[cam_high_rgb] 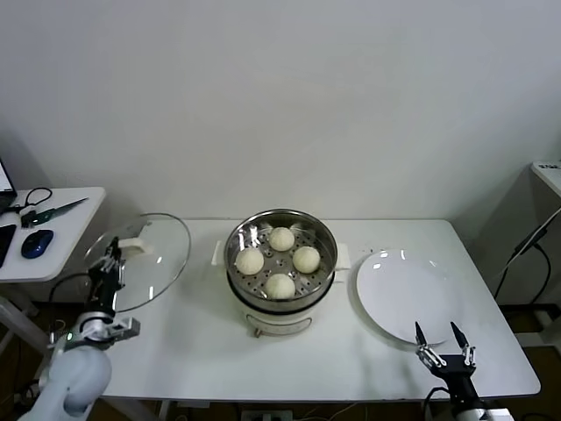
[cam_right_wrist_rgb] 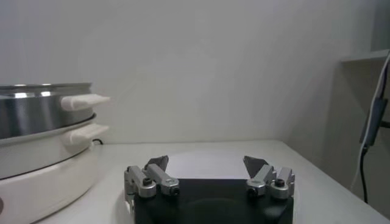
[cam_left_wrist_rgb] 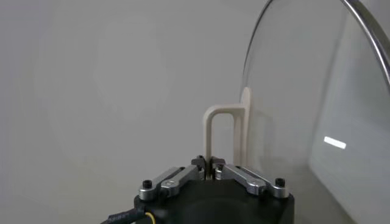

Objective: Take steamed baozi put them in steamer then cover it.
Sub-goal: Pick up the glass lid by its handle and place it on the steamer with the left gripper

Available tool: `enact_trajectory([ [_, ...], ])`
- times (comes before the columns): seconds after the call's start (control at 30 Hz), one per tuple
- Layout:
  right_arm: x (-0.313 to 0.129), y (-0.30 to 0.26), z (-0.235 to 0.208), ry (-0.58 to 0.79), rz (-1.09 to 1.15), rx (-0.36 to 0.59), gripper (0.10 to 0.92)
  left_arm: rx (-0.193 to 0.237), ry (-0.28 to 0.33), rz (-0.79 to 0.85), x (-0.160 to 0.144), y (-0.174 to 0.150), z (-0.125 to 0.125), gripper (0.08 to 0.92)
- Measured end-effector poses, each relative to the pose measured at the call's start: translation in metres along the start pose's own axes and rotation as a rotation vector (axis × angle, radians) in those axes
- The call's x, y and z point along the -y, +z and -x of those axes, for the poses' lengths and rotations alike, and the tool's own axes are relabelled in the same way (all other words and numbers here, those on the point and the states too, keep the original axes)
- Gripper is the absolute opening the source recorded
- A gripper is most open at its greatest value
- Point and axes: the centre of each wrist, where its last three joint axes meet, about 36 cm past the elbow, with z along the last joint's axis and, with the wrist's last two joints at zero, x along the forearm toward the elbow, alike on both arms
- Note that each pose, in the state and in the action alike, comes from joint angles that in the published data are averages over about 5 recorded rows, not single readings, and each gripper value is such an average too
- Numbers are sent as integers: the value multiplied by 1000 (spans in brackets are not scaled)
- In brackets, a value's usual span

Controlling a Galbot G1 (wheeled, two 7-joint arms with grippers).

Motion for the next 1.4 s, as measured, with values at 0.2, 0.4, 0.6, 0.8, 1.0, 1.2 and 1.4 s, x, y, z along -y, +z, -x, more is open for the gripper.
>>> enact_trajectory([
  [0.2,-5,-5,4,-8,-22,-12,823,35,6,13,-42,-58,3,143],
  [0.4,-6,-8,10,-13,-61,-27,823,62,45,38,-56,-126,0,143],
  [0.6,-5,-8,14,-6,-78,-34,823,81,54,42,-63,-191,-4,143],
  [0.8,-6,-8,15,-2,-81,-37,823,101,47,28,-63,-244,-10,143],
  [1.0,-5,-9,16,-1,-82,-37,823,123,68,14,-54,-284,-19,143],
  [1.2,-6,-10,16,-4,-80,-31,823,157,90,11,-42,-315,-29,143],
  [1.4,-7,-11,15,-6,-80,-24,823,170,108,14,-30,-335,-37,143],
])
